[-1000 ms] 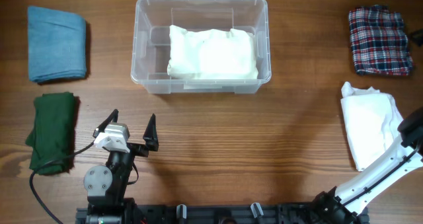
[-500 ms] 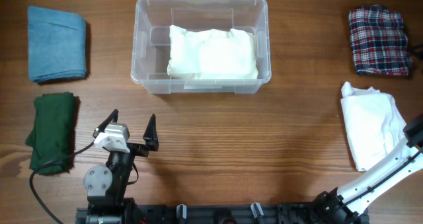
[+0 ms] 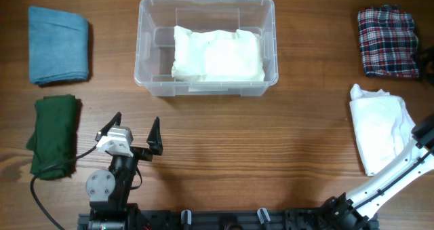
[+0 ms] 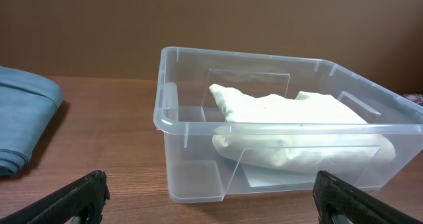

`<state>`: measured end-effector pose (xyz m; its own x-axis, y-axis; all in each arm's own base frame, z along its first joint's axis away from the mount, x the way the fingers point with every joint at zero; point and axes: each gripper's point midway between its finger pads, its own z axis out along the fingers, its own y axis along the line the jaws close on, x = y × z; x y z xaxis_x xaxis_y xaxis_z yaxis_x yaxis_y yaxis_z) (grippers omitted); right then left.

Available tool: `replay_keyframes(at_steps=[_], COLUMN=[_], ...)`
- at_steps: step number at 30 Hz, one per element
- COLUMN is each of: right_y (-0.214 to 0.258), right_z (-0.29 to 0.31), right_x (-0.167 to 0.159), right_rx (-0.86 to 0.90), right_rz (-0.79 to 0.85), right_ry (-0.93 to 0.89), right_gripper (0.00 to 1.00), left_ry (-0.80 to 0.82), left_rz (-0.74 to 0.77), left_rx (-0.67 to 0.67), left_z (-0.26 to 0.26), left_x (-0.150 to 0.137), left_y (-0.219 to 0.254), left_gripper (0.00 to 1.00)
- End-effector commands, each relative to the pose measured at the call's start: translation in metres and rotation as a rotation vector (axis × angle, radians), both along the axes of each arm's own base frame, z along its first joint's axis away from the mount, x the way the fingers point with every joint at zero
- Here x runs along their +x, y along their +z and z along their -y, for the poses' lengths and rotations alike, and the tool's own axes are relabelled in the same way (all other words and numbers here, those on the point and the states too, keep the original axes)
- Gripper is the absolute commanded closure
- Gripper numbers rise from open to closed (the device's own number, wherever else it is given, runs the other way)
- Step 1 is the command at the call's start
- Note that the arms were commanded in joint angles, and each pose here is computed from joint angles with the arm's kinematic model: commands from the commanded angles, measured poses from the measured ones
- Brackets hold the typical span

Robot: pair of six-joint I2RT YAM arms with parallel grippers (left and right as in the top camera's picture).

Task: Pack container
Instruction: 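Grasp the red-navy plaid shirt with the right gripper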

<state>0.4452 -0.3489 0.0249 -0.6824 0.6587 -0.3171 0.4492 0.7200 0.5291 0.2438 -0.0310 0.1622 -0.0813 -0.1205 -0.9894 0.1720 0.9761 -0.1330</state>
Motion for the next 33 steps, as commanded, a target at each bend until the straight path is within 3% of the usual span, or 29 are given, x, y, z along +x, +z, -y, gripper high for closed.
replay_keyframes(at_steps=[1, 25, 29, 33], right_y=[-0.026, -0.104, -0.106, -0.105], right_z=[-0.007, -0.079, -0.092, -0.097], right_x=[0.002, 0.028, 0.034, 0.037], right_rx=[0.035, 0.167, 0.172, 0.178], right_rz=[-0.005, -0.043, -0.048, -0.047], right_ry=[0.028, 0.167, 0.191, 0.199], right_gripper=[0.06, 0.07, 0.18, 0.5], left_ry=[0.003, 0.004, 0.004, 0.004], left_rz=[-0.003, -0.003, -0.003, -0.003], left_rx=[-0.005, -0.005, -0.005, -0.005], left_z=[0.0, 0.0, 0.0, 0.0], left_x=[0.0, 0.0, 0.0, 0.0], left_y=[-0.002, -0.002, -0.002, -0.002], left_gripper=[0.0, 0.0, 0.0, 0.0])
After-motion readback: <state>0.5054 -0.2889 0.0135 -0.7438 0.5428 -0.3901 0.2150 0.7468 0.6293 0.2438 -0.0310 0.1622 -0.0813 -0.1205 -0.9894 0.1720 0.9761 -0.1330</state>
